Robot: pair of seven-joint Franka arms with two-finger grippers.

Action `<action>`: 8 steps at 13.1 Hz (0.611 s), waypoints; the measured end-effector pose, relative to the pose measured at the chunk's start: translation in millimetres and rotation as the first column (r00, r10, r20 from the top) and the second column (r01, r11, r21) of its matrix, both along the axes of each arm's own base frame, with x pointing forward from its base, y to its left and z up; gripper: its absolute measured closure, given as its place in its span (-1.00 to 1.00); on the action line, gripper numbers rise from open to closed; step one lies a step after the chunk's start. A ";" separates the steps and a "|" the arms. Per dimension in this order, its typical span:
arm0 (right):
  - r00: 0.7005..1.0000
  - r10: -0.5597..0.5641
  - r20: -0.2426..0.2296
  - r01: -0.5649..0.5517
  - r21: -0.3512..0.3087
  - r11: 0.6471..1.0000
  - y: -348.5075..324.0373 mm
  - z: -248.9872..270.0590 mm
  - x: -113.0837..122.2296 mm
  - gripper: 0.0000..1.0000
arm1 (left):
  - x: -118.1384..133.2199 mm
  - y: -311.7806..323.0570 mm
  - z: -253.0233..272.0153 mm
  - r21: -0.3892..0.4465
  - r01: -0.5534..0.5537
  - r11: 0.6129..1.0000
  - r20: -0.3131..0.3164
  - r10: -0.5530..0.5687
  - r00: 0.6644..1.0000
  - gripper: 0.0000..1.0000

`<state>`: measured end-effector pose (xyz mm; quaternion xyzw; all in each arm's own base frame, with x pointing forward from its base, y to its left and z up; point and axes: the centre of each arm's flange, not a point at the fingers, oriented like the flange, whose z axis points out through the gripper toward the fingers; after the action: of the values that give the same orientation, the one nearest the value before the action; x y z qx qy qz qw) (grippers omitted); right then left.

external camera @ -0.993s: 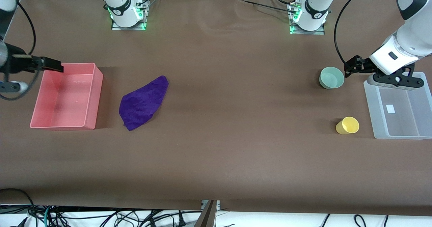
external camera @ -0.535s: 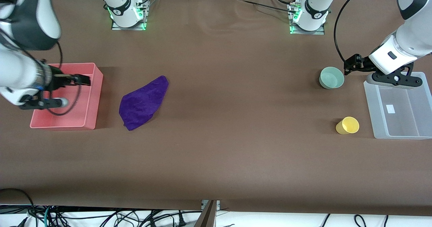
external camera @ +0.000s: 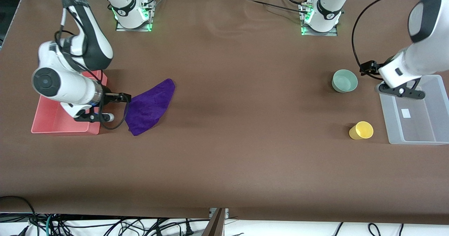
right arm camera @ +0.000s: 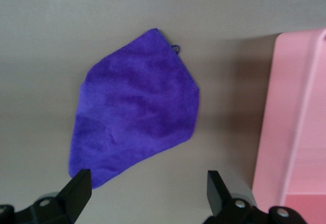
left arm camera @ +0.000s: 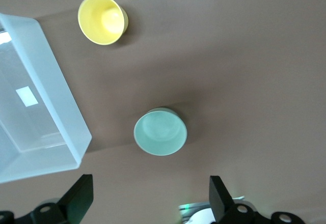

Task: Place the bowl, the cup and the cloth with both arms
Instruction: 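Grasp the purple cloth with the right gripper while the left gripper grasps the bowl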

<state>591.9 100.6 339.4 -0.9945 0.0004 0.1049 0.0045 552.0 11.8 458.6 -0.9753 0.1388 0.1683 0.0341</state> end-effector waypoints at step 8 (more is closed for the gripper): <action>0.997 -0.082 0.010 0.082 -0.003 0.997 36.5 -84.9 -35.3 -1.00 | -30.9 45.5 -172.6 -0.060 0.256 0.965 -0.055 -0.259 0.964 -1.00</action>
<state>556.7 137.1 254.5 -0.9941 0.0413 0.0996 0.0070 521.1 57.3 285.9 -0.9438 0.2698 0.1891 0.0259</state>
